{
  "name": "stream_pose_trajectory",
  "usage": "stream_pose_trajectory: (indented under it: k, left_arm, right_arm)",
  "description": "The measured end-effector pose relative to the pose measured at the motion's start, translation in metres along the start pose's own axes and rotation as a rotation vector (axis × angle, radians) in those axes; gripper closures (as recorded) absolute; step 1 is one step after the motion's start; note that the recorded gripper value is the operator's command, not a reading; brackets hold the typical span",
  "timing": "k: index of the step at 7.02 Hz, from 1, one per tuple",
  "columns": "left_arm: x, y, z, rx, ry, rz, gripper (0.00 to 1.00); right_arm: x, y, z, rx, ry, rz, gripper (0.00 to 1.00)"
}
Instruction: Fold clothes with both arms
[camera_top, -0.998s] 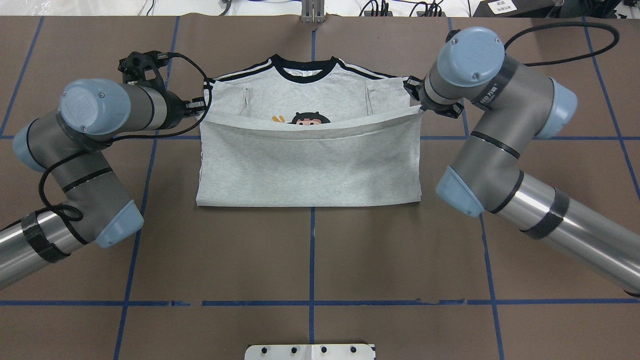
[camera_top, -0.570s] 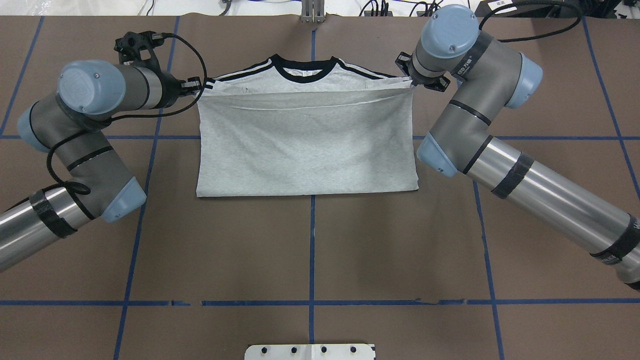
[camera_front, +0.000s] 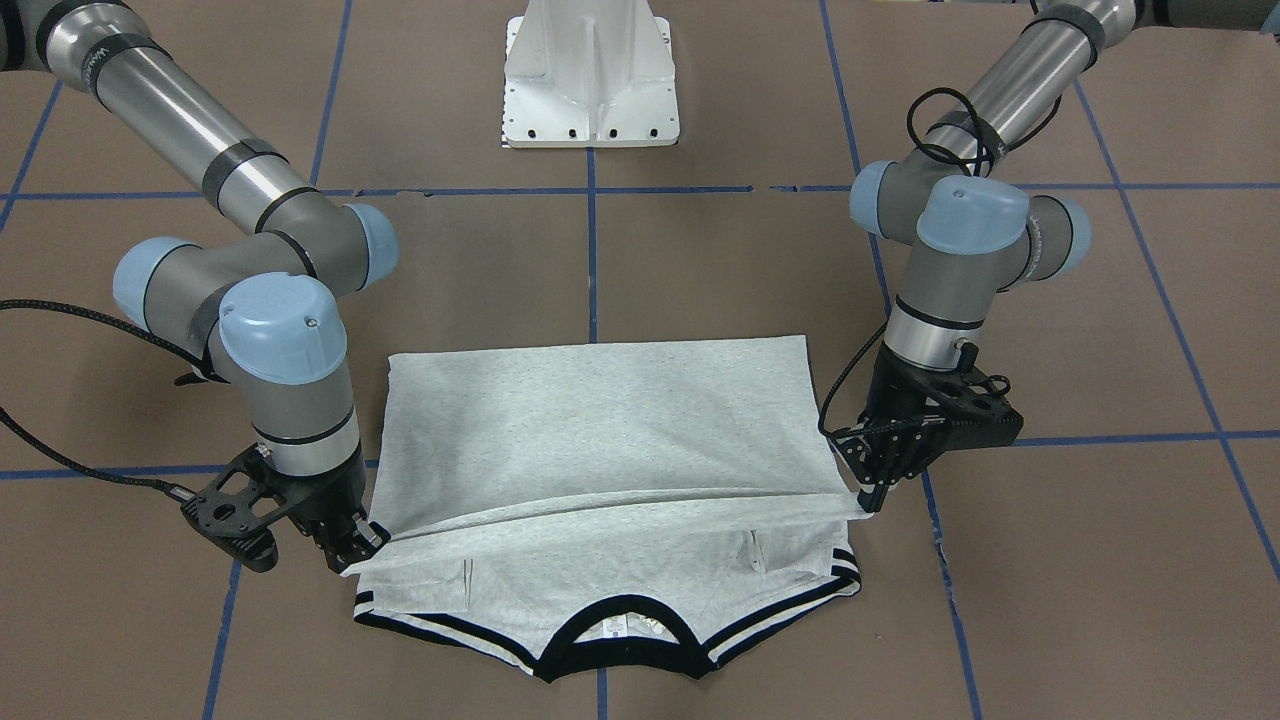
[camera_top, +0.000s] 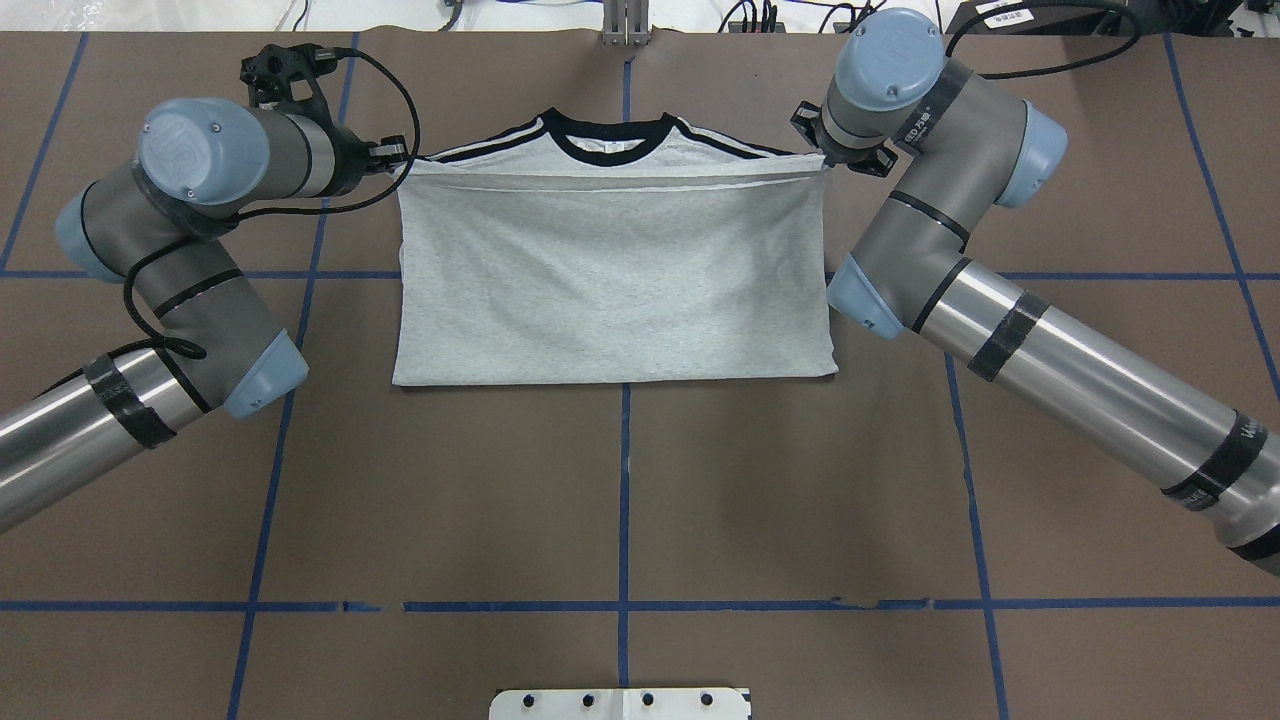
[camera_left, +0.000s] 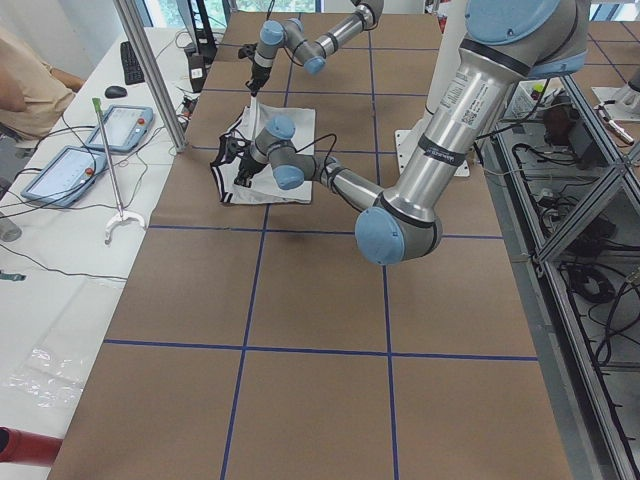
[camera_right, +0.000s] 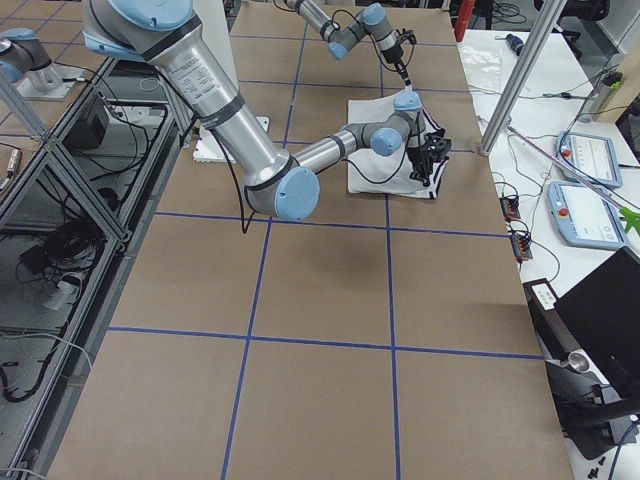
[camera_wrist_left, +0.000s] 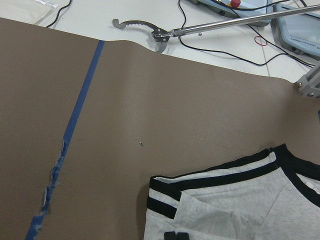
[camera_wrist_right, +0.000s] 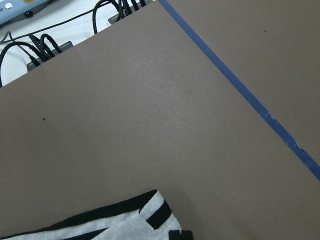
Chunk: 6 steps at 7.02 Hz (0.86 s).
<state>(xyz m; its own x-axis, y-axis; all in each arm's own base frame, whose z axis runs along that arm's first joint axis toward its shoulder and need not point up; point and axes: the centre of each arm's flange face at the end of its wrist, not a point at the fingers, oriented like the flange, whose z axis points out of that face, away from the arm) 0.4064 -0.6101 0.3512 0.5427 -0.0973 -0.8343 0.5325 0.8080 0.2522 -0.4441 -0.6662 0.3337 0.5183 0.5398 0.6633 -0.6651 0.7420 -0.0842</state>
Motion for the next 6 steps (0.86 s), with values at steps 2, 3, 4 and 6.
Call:
stream_pose_trajectory:
  k: [2,3,4,6]
  left_arm:
    - [-0.007,0.001,0.017,0.005,0.010,0.001,0.59]
    - [-0.010,0.002,0.022,0.007,0.015,0.001,0.55]
    - [-0.012,0.002,0.024,0.007,0.017,0.000,0.53]
    - [-0.014,0.003,0.023,0.011,0.032,0.001,0.53]
  right_arm:
    - [-0.005,0.000,0.003,0.001,-0.014,-0.002,0.64]
    - [-0.006,0.000,0.002,0.001,-0.019,-0.003,0.53]
    - [-0.010,0.000,-0.004,0.001,-0.032,-0.004,0.49]
    - [-0.010,0.006,-0.032,-0.011,-0.098,-0.004,0.40]
